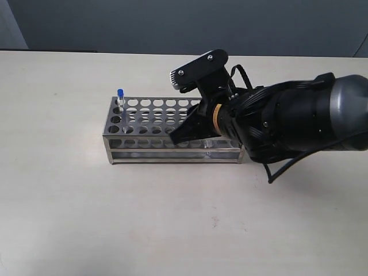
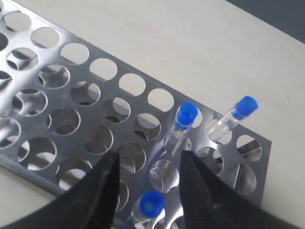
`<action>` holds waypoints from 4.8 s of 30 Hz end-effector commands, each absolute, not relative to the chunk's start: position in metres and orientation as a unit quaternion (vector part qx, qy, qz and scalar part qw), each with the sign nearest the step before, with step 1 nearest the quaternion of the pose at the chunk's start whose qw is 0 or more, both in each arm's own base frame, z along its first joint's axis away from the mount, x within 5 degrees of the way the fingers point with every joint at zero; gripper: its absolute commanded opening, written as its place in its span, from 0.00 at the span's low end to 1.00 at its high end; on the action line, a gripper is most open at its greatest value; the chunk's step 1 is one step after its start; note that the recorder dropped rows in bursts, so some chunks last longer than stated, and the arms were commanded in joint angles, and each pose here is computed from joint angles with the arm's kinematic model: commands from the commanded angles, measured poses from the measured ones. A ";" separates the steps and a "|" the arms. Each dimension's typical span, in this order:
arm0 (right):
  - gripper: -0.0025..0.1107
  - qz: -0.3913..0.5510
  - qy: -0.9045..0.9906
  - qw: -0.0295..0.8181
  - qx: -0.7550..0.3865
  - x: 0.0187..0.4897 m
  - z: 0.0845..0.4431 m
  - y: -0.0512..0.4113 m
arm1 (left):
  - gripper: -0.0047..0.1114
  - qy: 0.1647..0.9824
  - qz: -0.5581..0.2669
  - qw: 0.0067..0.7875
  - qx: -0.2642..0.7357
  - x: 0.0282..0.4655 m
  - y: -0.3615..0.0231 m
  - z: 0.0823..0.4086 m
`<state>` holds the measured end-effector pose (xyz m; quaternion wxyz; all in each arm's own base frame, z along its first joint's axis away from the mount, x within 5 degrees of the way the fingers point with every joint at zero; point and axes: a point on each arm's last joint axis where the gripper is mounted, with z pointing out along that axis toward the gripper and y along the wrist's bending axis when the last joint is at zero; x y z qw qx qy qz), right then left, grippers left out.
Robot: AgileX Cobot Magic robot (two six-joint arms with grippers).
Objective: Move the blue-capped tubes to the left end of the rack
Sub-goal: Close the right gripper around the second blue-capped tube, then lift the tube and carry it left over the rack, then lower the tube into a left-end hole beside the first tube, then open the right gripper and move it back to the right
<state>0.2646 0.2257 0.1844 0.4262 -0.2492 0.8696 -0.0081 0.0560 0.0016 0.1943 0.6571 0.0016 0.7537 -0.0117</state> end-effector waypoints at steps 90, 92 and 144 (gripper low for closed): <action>0.02 0.160 0.772 0.482 -0.382 0.324 0.214 0.336 | 0.04 0.752 -0.017 0.659 0.002 0.056 0.001 0.194; 0.02 0.156 0.776 0.478 -0.382 0.325 0.207 0.336 | 0.04 0.752 -0.017 0.659 0.002 0.056 0.001 0.194; 0.40 -0.137 0.860 0.449 -0.199 0.305 0.257 0.233 | 0.04 0.752 -0.016 0.659 0.003 0.056 0.001 0.194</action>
